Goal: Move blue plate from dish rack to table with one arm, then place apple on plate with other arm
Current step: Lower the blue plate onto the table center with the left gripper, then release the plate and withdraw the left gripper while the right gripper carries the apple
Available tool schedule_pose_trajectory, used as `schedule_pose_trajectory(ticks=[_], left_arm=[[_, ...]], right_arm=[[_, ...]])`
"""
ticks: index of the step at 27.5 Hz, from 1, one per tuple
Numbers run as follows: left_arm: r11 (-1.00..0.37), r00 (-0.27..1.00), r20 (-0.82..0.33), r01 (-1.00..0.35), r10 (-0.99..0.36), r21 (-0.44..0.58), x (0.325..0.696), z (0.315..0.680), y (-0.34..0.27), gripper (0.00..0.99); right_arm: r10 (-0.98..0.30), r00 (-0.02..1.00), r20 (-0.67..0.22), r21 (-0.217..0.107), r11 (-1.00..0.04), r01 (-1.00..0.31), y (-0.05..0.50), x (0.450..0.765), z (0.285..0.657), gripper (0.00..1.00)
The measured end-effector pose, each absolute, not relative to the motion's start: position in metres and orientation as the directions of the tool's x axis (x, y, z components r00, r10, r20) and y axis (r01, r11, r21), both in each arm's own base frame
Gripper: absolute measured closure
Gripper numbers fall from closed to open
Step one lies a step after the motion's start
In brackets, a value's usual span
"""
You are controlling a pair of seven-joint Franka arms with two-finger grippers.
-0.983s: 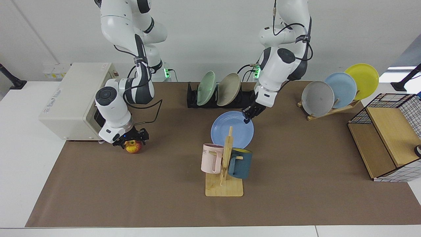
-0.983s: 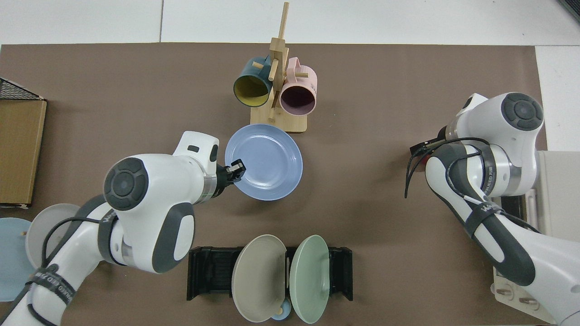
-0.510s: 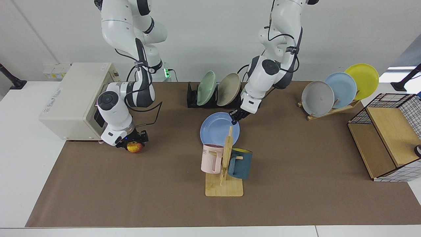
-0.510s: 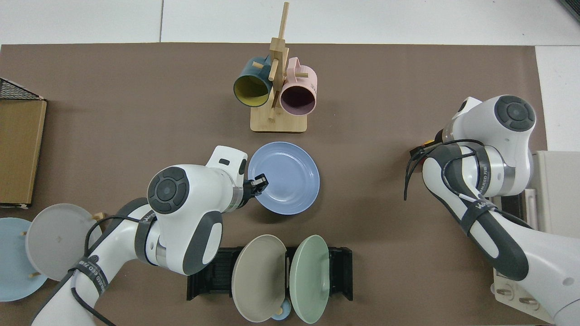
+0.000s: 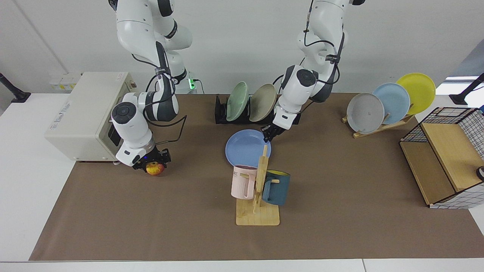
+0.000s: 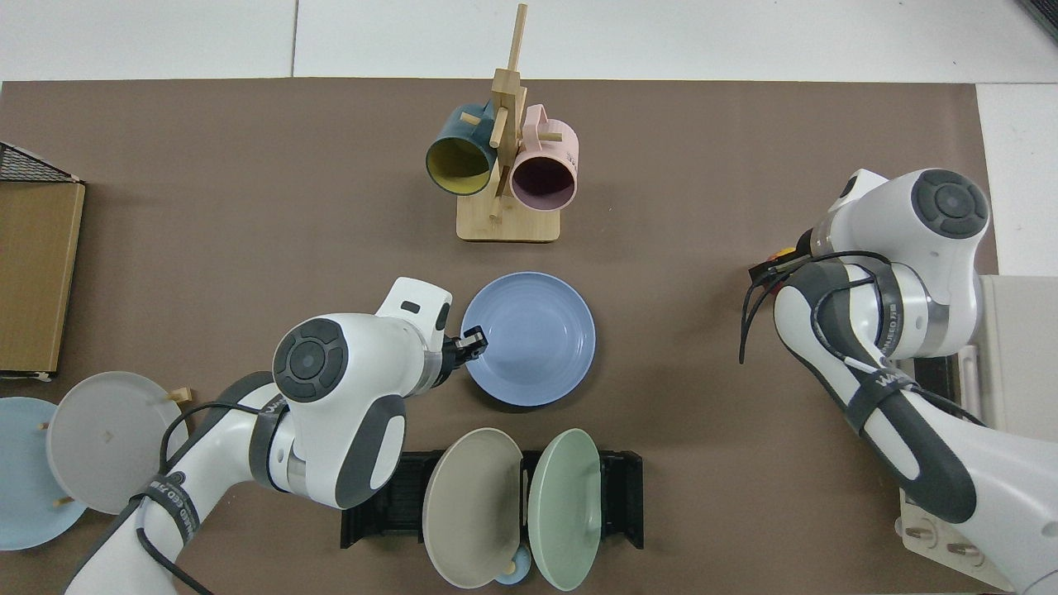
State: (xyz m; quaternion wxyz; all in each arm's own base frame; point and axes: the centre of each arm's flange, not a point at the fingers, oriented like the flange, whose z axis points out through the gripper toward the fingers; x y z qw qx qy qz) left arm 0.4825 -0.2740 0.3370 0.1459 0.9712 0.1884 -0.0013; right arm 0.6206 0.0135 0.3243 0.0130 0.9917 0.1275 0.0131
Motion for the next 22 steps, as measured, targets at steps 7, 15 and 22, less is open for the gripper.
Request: schedule_pose_trajectory(ticks=[7,15,22], left_arm=[[-0.915,0.944,-0.013,0.324,0.330,0.241,0.504,0.348,-0.247,0.335],[-0.963,0.965,-0.028,0.262,0.261,0.060,0.537,0.421,-0.202,0.000],[-0.986,0.982,-0.089,0.166,0.165,0.007,0.548,0.496,-0.151,0.000]], right_arm=[[0.257,0.964,0.066,0.030,-0.966,0.255,0.017,0.619,0.385,0.21],[0.232,0.971,0.064,-0.044,-0.971,0.235,0.026,0.612,0.446,0.21],[0.193,0.980,0.057,-0.067,-0.978,0.196,0.091,0.605,0.449,0.21]])
